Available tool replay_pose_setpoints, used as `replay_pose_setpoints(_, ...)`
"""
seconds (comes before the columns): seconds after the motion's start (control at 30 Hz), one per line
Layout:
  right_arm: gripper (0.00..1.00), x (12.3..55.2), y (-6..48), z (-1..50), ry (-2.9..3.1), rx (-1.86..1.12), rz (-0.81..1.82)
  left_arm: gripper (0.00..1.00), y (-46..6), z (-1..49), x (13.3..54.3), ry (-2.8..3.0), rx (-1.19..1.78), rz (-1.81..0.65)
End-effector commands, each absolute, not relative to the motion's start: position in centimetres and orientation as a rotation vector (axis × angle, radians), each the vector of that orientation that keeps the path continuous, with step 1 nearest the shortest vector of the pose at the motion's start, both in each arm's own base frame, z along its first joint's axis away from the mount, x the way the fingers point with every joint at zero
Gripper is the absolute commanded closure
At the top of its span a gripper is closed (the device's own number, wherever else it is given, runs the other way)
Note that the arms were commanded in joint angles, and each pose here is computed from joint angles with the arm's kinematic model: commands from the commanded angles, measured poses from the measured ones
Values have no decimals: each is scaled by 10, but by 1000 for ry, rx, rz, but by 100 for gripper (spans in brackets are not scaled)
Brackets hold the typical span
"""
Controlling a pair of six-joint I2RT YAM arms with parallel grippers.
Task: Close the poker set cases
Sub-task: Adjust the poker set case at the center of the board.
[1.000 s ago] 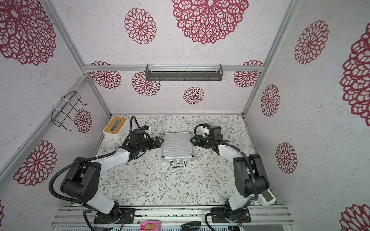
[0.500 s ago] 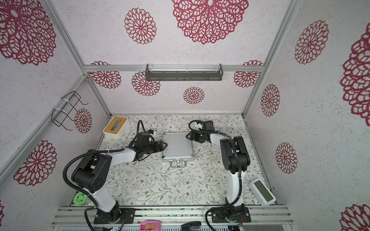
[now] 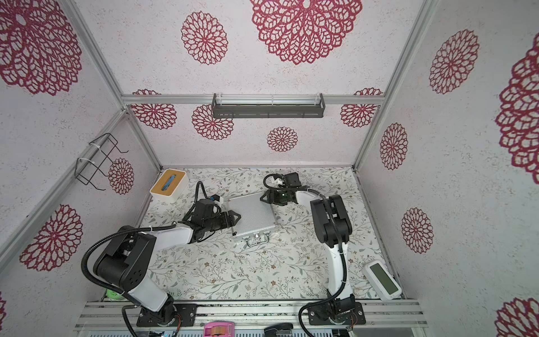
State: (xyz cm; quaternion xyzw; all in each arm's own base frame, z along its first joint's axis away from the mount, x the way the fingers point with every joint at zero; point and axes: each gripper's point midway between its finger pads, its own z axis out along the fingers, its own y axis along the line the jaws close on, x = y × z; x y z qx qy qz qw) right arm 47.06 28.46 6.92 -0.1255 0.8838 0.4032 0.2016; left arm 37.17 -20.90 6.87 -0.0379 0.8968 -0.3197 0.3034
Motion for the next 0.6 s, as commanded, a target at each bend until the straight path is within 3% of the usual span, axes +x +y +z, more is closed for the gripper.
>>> replay_pose_setpoints(0.0,36,456,302,73,2479,-444,1179,22,-207,75,367,2365,-117,-829)
replay_pose_setpoints(0.43,36,446,315,71,2505,-520,1159,22,-181,90,347,2372,-186,-698)
replay_pose_setpoints(0.57,35,458,298,89,2488,-474,1004,19,-175,115,349,2347,-129,-604)
